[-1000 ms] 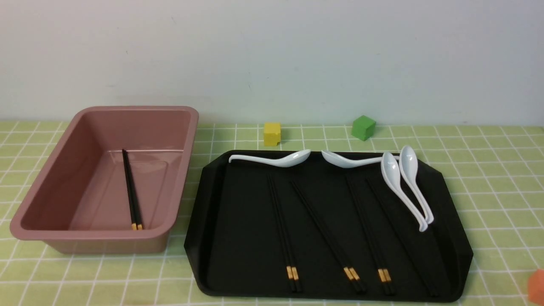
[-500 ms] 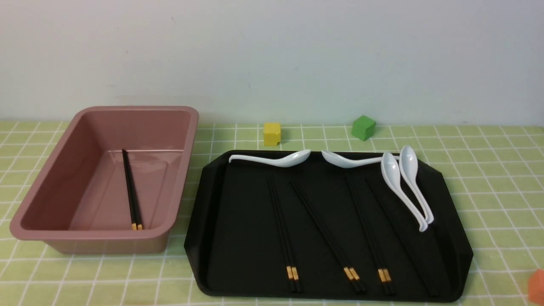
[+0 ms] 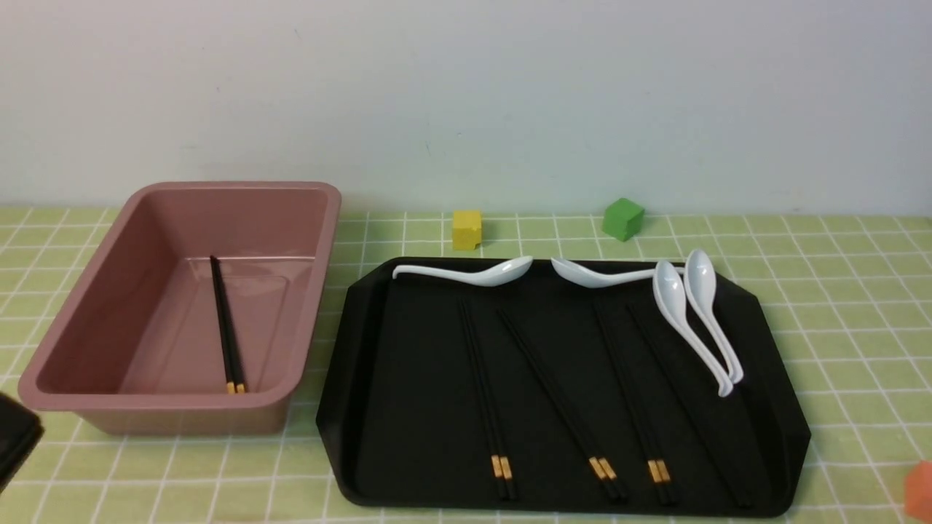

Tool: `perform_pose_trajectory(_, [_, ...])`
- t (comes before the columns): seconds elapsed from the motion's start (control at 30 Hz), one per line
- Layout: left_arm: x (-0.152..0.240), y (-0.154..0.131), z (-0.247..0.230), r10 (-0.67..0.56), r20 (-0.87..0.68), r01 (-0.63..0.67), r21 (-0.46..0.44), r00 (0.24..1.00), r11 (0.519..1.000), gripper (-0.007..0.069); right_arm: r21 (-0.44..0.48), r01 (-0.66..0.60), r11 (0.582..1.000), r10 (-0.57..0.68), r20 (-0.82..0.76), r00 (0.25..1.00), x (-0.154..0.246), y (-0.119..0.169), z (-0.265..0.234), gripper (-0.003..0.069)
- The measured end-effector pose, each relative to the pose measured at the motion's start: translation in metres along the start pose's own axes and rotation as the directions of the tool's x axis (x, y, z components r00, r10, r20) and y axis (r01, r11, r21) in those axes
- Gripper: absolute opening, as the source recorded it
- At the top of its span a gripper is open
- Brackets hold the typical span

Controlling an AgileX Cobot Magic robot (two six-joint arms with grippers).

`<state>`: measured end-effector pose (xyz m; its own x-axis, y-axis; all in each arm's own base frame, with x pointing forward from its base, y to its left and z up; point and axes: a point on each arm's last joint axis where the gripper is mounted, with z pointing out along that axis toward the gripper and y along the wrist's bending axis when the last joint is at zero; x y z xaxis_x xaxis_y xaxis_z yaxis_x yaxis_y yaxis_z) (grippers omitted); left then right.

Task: On green tablecloth take chopsticks from black tray and put them in box.
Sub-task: 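Reach over to the black tray and grasp a pair of chopsticks with the left gripper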

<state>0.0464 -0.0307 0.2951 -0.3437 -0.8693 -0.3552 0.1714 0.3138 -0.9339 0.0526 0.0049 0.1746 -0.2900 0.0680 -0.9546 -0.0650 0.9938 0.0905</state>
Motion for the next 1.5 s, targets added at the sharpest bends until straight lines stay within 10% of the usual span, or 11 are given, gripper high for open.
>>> perform_pose_trajectory(0.13, [0.000,-0.013,0.040,0.122,-0.432,-0.262,-0.282,0.894,0.923,-0.0013,0.000,0.000,1.000,0.000,0.000,1.000,0.000,0.000,0.000,0.0240])
perform_pose_trajectory(0.37, [-0.013,0.025,0.107,-0.163,-0.768,-0.509,-0.551,0.619,0.662,-0.0013,0.000,0.000,1.000,0.000,0.000,1.000,0.000,0.000,0.000,0.0240])
perform_pose_trajectory(0.7, [0.014,-0.015,0.210,-0.110,-0.828,-0.491,-0.427,0.550,0.759,-0.0013,0.000,0.000,1.000,0.000,0.000,1.000,0.000,0.000,0.000,0.0240])
perform_pose_trajectory(1.1, [0.117,0.003,0.314,-0.043,-0.824,-0.705,-0.509,0.565,0.494,0.0220,0.000,0.000,1.000,0.000,0.000,1.000,0.000,0.000,0.000,0.0240])
perform_pose_trajectory(1.5, [0.161,0.062,0.365,-0.082,-0.795,-0.708,-0.578,0.602,0.406,0.0344,0.000,0.000,1.000,0.000,0.000,1.000,0.000,0.000,0.000,0.0240])
